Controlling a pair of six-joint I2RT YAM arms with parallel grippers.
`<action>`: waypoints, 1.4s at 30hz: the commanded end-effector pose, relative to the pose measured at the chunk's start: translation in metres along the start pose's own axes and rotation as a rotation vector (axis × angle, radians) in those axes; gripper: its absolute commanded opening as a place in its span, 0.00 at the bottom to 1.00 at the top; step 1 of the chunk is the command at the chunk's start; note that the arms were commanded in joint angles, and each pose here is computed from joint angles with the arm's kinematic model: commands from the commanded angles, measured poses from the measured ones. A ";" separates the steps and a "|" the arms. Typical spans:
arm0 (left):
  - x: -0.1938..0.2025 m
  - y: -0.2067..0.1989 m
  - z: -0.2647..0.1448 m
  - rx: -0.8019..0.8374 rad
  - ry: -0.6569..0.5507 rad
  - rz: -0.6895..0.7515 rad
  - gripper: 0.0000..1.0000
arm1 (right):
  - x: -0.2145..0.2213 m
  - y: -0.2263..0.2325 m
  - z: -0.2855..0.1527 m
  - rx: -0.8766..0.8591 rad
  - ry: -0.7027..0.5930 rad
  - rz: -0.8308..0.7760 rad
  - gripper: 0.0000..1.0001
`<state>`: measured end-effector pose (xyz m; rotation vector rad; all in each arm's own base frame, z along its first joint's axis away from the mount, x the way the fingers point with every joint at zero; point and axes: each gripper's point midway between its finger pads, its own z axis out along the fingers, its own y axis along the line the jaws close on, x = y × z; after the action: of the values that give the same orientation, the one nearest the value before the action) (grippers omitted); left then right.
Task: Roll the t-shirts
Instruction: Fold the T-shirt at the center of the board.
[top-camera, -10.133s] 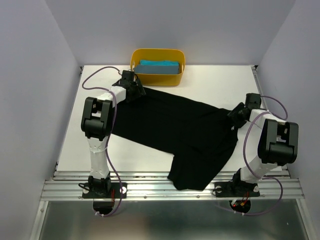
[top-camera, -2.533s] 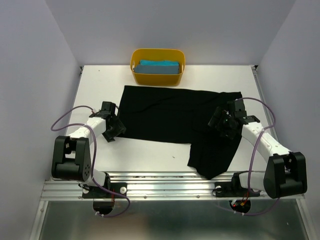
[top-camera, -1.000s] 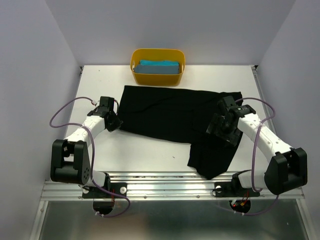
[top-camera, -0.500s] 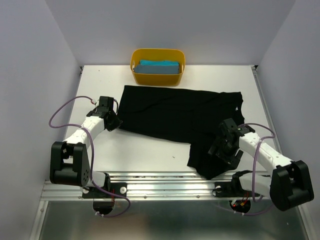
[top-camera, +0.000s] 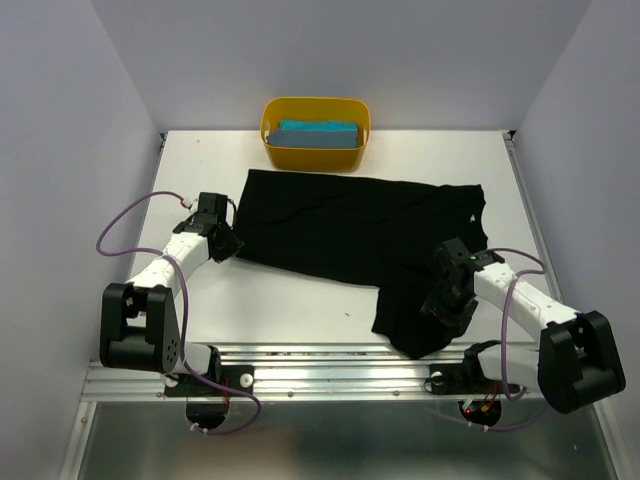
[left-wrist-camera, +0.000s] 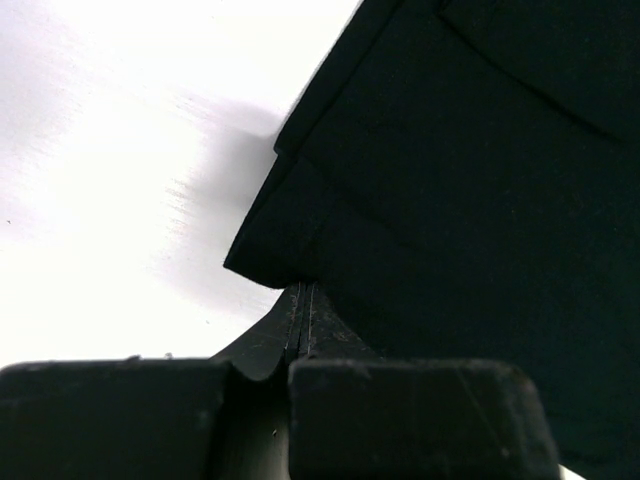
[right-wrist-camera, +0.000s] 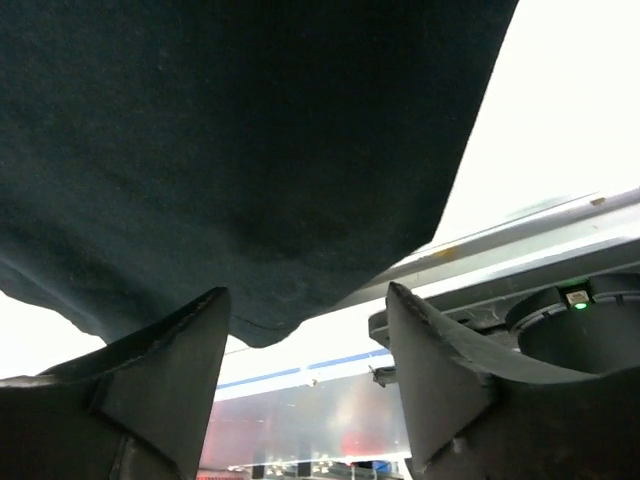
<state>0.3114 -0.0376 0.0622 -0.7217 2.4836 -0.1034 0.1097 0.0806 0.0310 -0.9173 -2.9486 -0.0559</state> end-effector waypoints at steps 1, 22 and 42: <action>-0.017 -0.002 -0.008 -0.003 -0.063 0.007 0.00 | 0.000 0.006 0.007 -0.029 -0.018 0.008 0.62; -0.017 -0.004 -0.004 -0.006 -0.051 -0.010 0.00 | -0.018 0.029 0.002 -0.062 -0.112 -0.040 0.01; -0.071 -0.060 -0.013 0.114 -0.092 -0.087 0.00 | -0.092 0.058 -0.071 -0.010 -0.415 -0.049 0.01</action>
<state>0.3640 -0.0524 0.1010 -0.7465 2.3945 -0.2136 0.2064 0.0833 0.0832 -0.9551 -3.2926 0.0182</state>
